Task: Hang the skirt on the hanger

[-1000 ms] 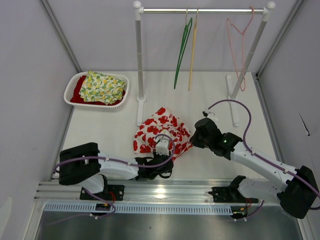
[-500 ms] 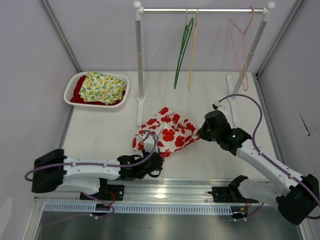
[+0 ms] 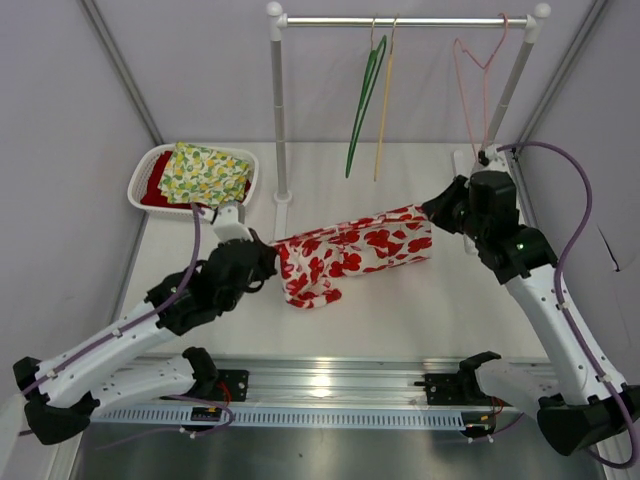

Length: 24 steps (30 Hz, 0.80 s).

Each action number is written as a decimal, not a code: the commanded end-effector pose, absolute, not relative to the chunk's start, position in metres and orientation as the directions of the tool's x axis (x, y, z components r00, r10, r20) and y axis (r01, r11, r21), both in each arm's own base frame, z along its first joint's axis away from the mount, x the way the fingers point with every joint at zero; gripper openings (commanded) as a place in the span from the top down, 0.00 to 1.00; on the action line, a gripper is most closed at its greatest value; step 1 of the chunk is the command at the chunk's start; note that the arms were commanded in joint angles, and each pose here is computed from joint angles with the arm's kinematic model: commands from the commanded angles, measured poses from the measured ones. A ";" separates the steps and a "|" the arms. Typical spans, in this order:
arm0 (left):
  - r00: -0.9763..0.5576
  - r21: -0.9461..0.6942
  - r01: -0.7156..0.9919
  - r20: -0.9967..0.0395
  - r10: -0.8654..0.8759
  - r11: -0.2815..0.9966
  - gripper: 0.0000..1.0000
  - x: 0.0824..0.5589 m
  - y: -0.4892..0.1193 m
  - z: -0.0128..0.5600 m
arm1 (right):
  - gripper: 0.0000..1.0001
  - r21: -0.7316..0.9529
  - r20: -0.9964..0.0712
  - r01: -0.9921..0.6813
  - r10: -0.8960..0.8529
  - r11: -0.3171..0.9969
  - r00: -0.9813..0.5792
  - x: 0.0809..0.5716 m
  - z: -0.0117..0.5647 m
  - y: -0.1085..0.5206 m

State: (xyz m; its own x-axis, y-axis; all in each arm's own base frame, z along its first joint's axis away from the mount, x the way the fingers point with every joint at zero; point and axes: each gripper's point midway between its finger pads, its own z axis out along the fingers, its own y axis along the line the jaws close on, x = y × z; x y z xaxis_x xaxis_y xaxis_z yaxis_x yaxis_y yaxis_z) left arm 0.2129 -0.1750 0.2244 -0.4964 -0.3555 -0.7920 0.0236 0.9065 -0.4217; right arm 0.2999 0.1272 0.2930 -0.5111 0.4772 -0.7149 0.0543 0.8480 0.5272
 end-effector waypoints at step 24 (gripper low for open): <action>-0.265 -0.162 0.206 -0.959 -0.105 0.965 1.00 0.374 -0.170 0.373 | 1.00 0.574 -0.751 0.018 0.536 0.818 -0.386 0.391 0.367 0.061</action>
State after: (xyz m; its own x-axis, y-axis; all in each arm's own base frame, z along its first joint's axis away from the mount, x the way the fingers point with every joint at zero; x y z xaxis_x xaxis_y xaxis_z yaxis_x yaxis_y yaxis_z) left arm 0.3805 -0.1909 0.3597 -0.3195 -0.1262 -0.9392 0.2113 0.9567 -0.2004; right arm 0.4059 0.0848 0.3653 -0.4511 0.5362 -0.7134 -0.0296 0.7900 0.6124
